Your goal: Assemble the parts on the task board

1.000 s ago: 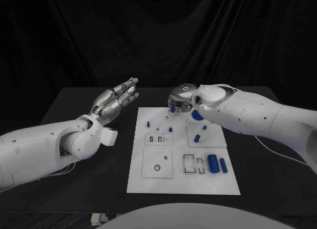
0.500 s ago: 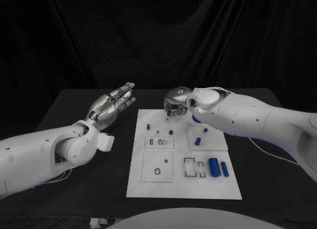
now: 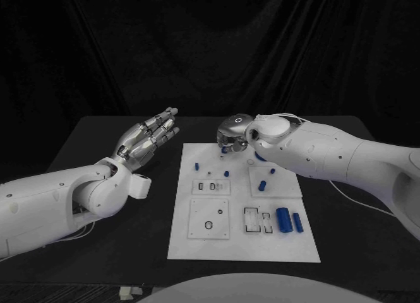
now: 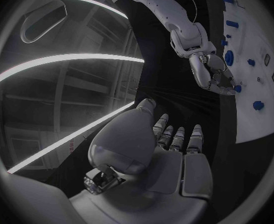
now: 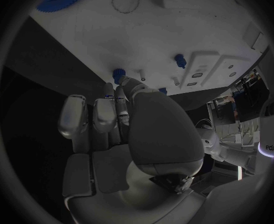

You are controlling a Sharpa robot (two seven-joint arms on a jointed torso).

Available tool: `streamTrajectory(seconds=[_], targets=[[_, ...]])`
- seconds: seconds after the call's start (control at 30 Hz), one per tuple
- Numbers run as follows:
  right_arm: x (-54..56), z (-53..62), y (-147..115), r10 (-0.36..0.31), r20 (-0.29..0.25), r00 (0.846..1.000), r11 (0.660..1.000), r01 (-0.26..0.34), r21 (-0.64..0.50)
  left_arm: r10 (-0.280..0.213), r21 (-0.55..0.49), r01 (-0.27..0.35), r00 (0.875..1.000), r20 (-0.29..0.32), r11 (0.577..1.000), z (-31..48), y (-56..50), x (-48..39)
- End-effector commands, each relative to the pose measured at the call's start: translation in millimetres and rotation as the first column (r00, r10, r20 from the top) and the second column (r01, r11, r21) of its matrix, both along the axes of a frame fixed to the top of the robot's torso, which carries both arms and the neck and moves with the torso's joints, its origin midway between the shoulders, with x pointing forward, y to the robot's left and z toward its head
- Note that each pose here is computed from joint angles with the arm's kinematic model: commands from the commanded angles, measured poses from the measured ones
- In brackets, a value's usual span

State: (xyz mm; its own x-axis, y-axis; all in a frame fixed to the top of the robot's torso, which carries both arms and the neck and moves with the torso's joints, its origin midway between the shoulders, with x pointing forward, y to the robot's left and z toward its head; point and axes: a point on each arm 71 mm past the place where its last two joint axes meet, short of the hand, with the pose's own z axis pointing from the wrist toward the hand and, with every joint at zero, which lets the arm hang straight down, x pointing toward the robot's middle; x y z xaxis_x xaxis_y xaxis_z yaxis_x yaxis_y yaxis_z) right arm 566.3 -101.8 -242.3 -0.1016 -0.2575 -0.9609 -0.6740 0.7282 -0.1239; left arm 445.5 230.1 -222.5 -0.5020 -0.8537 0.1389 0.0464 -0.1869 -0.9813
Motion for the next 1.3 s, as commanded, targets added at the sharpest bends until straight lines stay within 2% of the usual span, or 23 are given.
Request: streamTrajectory(seconds=[0.03,0.3,0.5,0.57,0.73,0.9,1.0,1.1,1.3], targets=[[0.6,-2.9,-1.4,-0.033,-0.023,0.999,0.999,0.032,-0.028,-0.002,-0.01,0.002,1.0,0.016,1.0,3.1,-0.9,0.7],[2.0,-4.8,-6.6,-0.067,-0.037,0.997,0.997,0.065,-0.05,-0.001,-0.01,0.001,1.0,0.017,1.0,2.7,0.3,1.5],[1.0,-1.0,-13.7,-0.059,0.007,0.998,0.998,0.059,-0.01,0.003,-0.008,-0.002,1.0,0.018,1.0,2.4,2.5,2.2],[-0.8,3.3,-16.5,-0.043,0.045,0.998,0.999,0.042,0.026,0.004,-0.008,-0.004,1.0,0.018,1.0,2.3,3.4,2.3],[-6.5,26.1,-27.1,0.004,0.159,0.987,0.992,-0.023,0.121,0.009,-0.006,-0.009,1.0,0.019,1.0,2.1,6.4,2.7],[-12.1,45.5,-46.7,0.001,0.202,0.979,0.988,-0.033,0.152,0.014,-0.005,-0.014,1.0,0.02,1.0,1.7,8.7,3.3],[-16.0,52.9,-65.5,-0.021,0.211,0.977,0.987,-0.013,0.16,0.016,-0.003,-0.016,1.0,0.02,1.0,1.3,9.7,4.2],[-18.5,54.7,-85.4,-0.061,0.198,0.978,0.988,0.03,0.153,0.018,-0.003,-0.017,1.0,0.021,1.0,1.0,10.5,4.5],[-20.2,48.3,-120.7,-0.176,0.129,0.976,0.977,0.157,0.145,0.02,-0.002,-0.02,1.0,0.022,1.0,0.4,12.0,5.1]])
